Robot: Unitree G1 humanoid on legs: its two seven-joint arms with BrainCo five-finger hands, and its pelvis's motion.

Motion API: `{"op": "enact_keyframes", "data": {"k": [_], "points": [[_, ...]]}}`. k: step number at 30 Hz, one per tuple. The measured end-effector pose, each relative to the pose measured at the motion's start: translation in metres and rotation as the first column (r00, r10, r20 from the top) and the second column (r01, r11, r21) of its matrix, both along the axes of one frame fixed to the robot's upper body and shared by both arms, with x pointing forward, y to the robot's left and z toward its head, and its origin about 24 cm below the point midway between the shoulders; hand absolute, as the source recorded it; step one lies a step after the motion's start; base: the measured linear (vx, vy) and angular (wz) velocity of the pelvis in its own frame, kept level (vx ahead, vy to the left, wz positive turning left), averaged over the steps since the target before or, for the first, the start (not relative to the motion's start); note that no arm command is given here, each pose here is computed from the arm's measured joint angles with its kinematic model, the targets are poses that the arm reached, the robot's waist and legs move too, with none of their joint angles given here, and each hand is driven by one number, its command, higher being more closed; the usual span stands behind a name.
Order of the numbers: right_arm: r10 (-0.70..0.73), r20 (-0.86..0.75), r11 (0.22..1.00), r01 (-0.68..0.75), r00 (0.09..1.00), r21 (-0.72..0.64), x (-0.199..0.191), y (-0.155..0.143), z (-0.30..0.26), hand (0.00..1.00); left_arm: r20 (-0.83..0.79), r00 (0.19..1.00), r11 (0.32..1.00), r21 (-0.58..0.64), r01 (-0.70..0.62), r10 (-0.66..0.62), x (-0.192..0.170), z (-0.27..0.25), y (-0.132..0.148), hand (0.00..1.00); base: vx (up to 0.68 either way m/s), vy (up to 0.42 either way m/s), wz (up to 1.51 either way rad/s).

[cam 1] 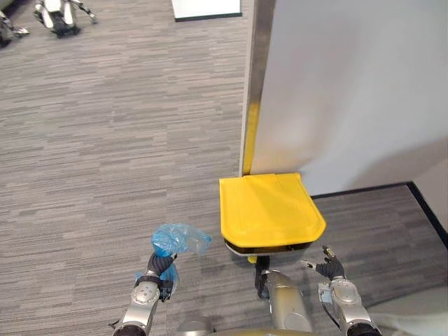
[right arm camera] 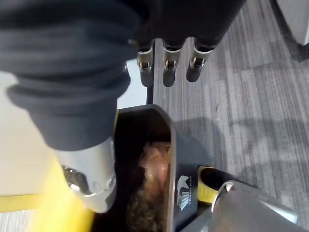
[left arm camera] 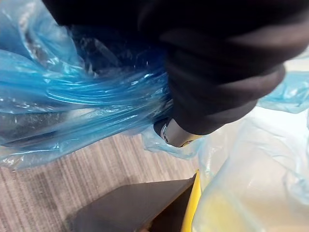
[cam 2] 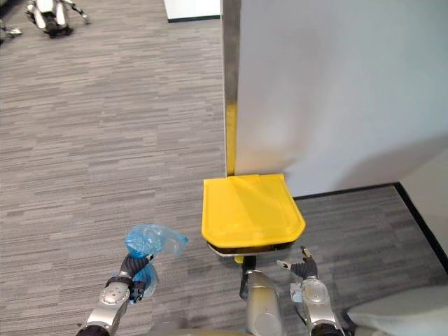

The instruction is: Gather rubbish on tea table into small bin, then transfer packed bag to large trash can.

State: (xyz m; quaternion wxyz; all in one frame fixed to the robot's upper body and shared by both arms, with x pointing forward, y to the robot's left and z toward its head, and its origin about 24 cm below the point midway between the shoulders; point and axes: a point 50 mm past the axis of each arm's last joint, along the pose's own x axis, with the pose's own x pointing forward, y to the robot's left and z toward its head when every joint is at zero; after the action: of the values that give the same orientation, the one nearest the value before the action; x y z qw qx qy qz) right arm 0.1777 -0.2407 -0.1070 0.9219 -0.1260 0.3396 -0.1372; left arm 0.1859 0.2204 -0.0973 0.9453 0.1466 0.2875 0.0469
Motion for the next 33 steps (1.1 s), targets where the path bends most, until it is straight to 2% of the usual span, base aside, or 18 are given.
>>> {"op": "enact_keyframes", "data": {"k": [10, 15, 18, 26, 29, 30, 33], "points": [[-0.016, -0.037, 0.999, 0.017, 0.999, 0.031, -0.006, 0.006, -0.008, 0.00, -0.038, 0.999, 1.000, -0.029, 0.005, -0.006, -0.006, -0.008, -0.008, 1.00, 0.18, -0.049, 0.06], [0.084, -0.032, 0.996, -0.083, 0.996, 0.045, 0.004, 0.025, -0.008, 0.00, -0.037, 0.998, 0.999, -0.029, 0.044, -0.045, -0.004, -0.008, -0.015, 1.00, 0.05, 0.013, 0.01], [0.170, 0.001, 0.984, -0.170, 0.985, 0.049, 0.020, 0.041, -0.002, 0.00, -0.028, 0.998, 0.998, -0.031, 0.057, -0.058, -0.002, -0.007, -0.018, 1.00, 0.02, 0.015, 0.13], [0.395, 0.322, 0.914, -0.405, 0.860, -0.040, 0.111, 0.101, 0.069, 0.00, 0.131, 0.987, 0.994, -0.042, 0.100, -0.094, 0.018, 0.018, -0.031, 1.00, -0.01, -0.026, 0.23], [0.431, 0.374, 0.898, -0.433, 0.821, -0.084, 0.128, 0.112, 0.088, 0.00, 0.194, 0.976, 0.993, -0.050, 0.106, -0.095, 0.026, 0.029, -0.037, 1.00, -0.06, -0.084, 0.39], [0.459, 0.402, 0.884, -0.451, 0.793, -0.121, 0.139, 0.115, 0.101, 0.00, 0.259, 0.960, 0.991, -0.055, 0.122, -0.104, 0.033, 0.040, -0.042, 1.00, -0.10, -0.075, 0.38], [0.484, 0.440, 0.873, -0.455, 0.757, -0.177, 0.154, 0.116, 0.122, 0.00, 0.316, 0.942, 0.988, -0.058, 0.141, -0.116, 0.039, 0.050, -0.045, 1.00, -0.09, -0.058, 0.27]]}}
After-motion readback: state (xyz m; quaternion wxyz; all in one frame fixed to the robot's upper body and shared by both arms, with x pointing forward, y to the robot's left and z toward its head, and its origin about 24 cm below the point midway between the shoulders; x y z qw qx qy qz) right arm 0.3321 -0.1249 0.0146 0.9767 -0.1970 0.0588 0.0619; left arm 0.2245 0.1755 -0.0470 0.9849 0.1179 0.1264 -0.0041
